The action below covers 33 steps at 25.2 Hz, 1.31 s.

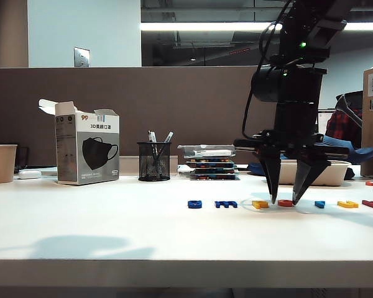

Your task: Select the appropriate letters from the row of letter magnets placed on the table to arrange into the word "cup".

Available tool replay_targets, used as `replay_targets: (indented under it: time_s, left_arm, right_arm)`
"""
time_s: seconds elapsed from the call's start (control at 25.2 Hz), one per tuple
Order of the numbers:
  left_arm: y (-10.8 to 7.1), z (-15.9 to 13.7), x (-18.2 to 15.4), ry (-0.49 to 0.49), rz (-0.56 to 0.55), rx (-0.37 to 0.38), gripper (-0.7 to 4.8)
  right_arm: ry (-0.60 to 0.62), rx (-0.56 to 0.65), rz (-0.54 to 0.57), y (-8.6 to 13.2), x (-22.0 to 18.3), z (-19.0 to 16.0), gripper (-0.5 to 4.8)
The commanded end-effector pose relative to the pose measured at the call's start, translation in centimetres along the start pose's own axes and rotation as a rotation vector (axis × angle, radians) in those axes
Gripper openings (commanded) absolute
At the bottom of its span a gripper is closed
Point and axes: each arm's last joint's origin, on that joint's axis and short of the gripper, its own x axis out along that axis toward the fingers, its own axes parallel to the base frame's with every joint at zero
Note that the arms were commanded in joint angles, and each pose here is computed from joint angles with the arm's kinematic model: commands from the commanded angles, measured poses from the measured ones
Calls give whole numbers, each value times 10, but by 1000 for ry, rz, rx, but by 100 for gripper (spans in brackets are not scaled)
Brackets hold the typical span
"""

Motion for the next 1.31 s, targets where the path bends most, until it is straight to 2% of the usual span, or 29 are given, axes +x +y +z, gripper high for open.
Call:
replay_targets:
  time_s: [0.04,0.32,0.52,0.79,0.87,1.31]
  left_arm:
    - [0,1,-1,-8,-1,2,-5]
    - [0,1,-1,-8,0,2,-5]
    - [0,1,-1,-8,0,2,-5]
    - [0,1,-1,-8,-1,2,-5]
    - [0,1,-1,-8,-1,2,-5]
    - [0,1,-1,-8,0,2,-5]
  right_arm:
    - [-23,9,8,1,-2,2,171]
    - [-30,16,10,2,-1,3,171]
    - [45,34,-10,1,13,-2,171]
    - [55,35,-13,1,15,-2,170]
    - [56,35,-13,1,15,-2,135]
    - [47,36,-14,0,15,-1,133]
